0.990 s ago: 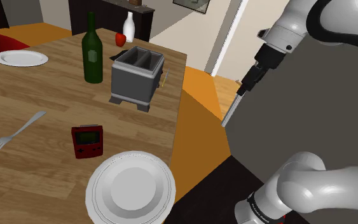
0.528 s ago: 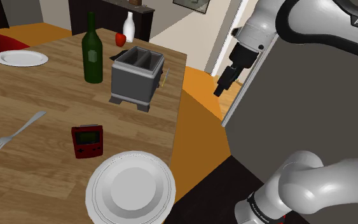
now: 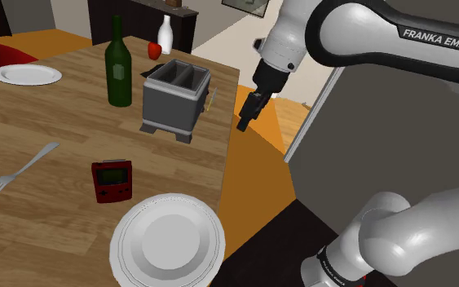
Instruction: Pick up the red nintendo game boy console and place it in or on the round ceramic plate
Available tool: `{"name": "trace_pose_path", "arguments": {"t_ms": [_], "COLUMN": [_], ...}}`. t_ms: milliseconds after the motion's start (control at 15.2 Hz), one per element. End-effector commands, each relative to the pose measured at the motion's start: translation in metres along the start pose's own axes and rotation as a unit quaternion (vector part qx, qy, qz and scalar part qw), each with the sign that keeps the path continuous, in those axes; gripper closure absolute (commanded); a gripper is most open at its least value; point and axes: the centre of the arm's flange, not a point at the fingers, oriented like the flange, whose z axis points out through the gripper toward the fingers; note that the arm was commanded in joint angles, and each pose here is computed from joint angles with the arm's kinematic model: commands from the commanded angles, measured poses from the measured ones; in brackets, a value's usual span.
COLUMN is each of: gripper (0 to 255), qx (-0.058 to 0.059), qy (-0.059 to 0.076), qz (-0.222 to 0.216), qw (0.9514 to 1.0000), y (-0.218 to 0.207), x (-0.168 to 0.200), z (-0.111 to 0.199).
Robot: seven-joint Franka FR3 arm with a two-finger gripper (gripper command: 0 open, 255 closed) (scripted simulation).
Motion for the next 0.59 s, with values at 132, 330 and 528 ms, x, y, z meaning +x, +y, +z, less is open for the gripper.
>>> {"name": "trace_pose_path", "arguments": {"t_ms": [132,330,528], "gripper": [0,0,0], "qx": [0.001,0.001,0.002], "qy": [0.0,0.0,-0.001], "qz": [-0.036,-0.063,-0.09], "qw": [0.9993,0.998,0.996], "y": [-0.038,-0.067,-0.097], "x": [0.038,0.063,0.085], "z": [0.014,0.027,0.04]}}
